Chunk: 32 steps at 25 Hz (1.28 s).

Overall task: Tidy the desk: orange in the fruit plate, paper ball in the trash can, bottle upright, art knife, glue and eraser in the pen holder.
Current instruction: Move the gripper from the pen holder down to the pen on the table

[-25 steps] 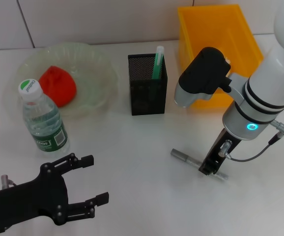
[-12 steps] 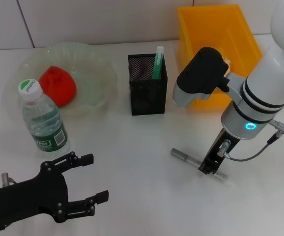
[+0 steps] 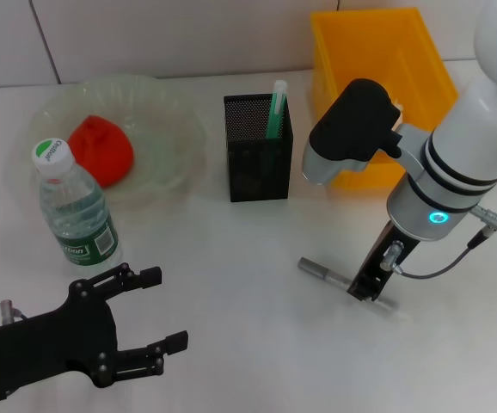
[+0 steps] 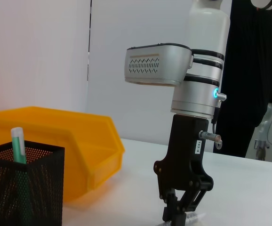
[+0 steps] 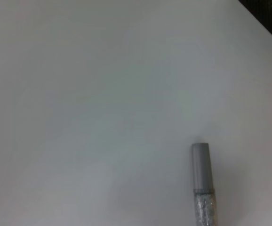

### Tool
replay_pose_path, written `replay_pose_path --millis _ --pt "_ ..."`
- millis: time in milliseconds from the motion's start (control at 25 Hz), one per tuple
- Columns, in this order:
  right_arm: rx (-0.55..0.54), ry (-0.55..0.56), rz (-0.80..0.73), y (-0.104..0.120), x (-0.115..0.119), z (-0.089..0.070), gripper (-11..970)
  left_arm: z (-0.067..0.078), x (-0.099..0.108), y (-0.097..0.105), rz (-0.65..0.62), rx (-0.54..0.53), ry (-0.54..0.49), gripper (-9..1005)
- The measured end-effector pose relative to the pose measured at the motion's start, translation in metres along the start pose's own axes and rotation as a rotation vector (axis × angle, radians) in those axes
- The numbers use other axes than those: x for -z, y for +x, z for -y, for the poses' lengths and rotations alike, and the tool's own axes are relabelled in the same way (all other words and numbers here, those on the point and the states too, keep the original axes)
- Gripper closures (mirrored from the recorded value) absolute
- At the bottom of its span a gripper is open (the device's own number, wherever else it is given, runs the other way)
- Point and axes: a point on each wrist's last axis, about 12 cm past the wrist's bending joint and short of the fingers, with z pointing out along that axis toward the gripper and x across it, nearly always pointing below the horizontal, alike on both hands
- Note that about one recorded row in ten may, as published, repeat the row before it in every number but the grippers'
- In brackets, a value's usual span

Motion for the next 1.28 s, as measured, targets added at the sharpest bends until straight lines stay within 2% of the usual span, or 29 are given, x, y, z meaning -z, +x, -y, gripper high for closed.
replay_pose_path --millis 440,600,1000,1120,1280 --pt "0.000 -0.002 0.018 -0.003 0.005 0.000 871 0.000 0.001 -0.001 0.002 -0.002 0.005 126" --pt "-0.032 -0.048 0.062 -0.004 0.012 0.000 881 0.000 0.001 0.000 0.001 -0.001 0.007 126" --pt "-0.052 -0.050 0.069 -0.002 0.014 0.003 715 0.001 0.001 0.000 0.000 0.002 0.005 126" --pt "-0.052 -0.027 0.052 0.000 0.013 0.005 625 0.001 0.002 0.000 0.001 0.002 0.003 126" --pt "-0.049 -0.015 0.038 0.001 0.011 0.006 625 0.001 0.001 0.000 0.001 0.000 0.005 126"
